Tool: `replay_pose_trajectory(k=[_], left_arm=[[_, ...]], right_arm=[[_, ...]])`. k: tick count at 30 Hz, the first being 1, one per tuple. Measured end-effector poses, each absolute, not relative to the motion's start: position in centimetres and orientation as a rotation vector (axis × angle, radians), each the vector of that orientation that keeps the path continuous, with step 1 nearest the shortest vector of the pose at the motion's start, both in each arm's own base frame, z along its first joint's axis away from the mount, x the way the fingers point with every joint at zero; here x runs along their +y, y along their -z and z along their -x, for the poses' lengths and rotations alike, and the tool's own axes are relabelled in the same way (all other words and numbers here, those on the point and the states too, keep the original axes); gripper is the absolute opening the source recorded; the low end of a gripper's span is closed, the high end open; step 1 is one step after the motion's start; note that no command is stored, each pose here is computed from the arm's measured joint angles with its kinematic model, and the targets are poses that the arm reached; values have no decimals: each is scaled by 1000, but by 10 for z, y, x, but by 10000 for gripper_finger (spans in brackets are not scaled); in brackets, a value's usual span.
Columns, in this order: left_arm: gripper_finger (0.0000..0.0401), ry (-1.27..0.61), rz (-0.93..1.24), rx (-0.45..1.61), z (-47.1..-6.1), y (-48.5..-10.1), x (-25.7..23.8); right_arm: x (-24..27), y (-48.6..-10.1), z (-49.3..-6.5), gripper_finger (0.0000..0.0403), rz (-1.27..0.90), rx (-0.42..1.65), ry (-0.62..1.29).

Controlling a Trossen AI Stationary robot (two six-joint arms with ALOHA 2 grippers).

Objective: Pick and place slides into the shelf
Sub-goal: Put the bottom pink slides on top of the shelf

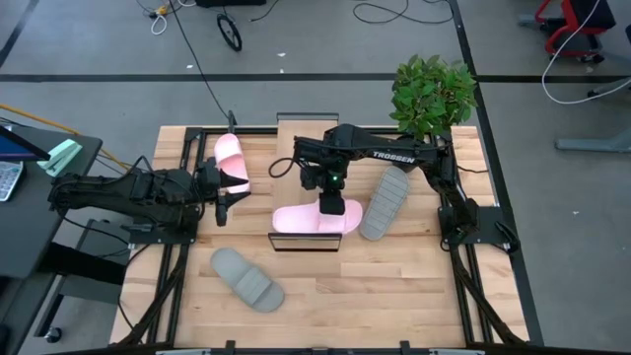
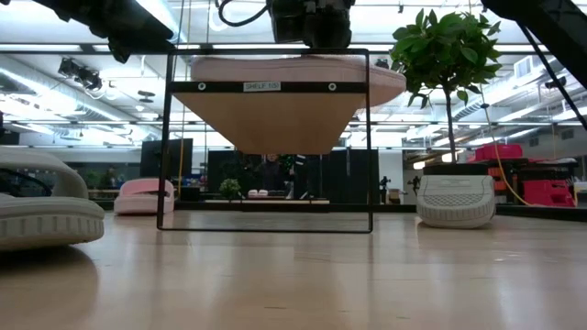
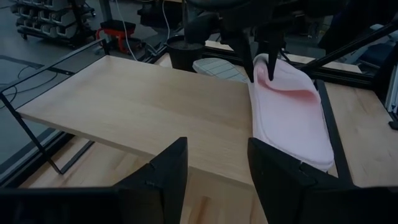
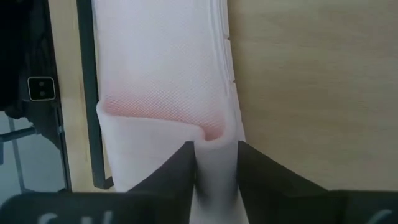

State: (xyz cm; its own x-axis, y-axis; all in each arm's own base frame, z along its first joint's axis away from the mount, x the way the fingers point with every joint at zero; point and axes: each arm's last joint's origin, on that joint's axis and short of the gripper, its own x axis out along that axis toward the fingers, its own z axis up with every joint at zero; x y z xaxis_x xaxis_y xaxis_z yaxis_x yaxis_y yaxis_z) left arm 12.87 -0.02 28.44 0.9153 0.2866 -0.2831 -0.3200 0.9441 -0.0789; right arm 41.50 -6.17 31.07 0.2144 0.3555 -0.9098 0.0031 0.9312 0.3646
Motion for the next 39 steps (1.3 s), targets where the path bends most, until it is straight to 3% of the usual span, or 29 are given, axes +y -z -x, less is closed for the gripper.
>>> replay_pose_trajectory(k=[18, 39], left_arm=[[172, -315, 121, 294, -128, -282, 0], [172, -316, 121, 299, -128, -282, 0]], right_arm=[[-62, -312, -417, 210, -337, 1321, -230], [-63, -312, -416, 264, -378, 1325, -209]])
